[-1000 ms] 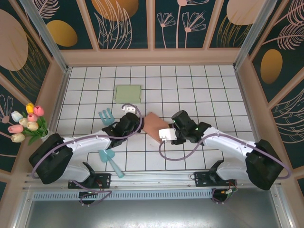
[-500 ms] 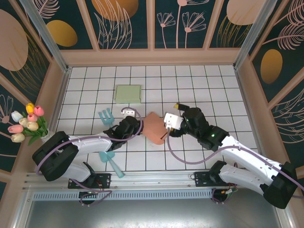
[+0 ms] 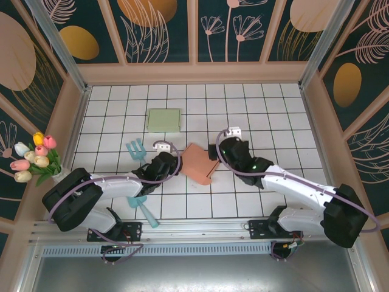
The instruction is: Fold the paper box
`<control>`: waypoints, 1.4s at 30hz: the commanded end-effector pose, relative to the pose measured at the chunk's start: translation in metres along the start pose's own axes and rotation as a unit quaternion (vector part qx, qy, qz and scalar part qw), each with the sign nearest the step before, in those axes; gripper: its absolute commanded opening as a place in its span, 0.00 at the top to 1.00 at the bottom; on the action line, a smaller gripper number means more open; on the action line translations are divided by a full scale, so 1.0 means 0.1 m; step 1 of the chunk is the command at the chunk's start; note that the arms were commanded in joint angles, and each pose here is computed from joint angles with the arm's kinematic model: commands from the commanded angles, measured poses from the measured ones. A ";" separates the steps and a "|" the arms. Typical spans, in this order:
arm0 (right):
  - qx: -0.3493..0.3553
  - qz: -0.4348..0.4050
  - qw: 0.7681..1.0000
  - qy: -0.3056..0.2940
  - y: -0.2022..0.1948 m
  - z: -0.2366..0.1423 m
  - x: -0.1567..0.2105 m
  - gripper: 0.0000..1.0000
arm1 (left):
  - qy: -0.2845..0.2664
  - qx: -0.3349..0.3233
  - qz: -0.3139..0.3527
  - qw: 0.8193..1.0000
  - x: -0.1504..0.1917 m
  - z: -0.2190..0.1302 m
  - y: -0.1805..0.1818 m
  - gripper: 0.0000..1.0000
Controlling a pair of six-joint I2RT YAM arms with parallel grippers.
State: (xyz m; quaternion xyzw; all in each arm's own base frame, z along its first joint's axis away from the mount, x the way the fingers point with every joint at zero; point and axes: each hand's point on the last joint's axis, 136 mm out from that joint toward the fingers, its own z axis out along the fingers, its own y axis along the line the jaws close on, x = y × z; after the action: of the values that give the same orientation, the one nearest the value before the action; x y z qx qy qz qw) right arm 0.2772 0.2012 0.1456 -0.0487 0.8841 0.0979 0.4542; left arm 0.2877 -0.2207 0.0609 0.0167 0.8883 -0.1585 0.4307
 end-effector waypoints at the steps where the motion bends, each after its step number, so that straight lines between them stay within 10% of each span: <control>1: -0.023 0.108 0.994 0.016 0.09 0.02 0.23 0.01 | -0.001 0.005 -0.009 1.000 0.02 0.01 -0.02 0.47; 24: -0.026 0.051 0.994 0.098 0.05 0.38 1.09 0.11 | -0.005 0.027 -0.040 0.999 0.02 -0.09 -0.04 0.46; 32: -0.045 0.022 0.994 0.097 0.00 0.36 1.15 0.10 | -0.034 0.034 -0.136 0.990 -0.20 -0.39 0.01 0.14; 42: -0.069 0.010 0.994 0.083 0.01 0.43 0.97 0.11 | 0.025 0.022 -0.087 0.996 -0.30 -0.32 -0.22 0.11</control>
State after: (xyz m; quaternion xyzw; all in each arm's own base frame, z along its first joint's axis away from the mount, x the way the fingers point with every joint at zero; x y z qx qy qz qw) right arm 0.2553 0.2159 0.0485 -0.0583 0.9077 0.1688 0.3798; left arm 0.2799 -0.2233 0.1167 -0.0715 0.8744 -0.2400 0.4155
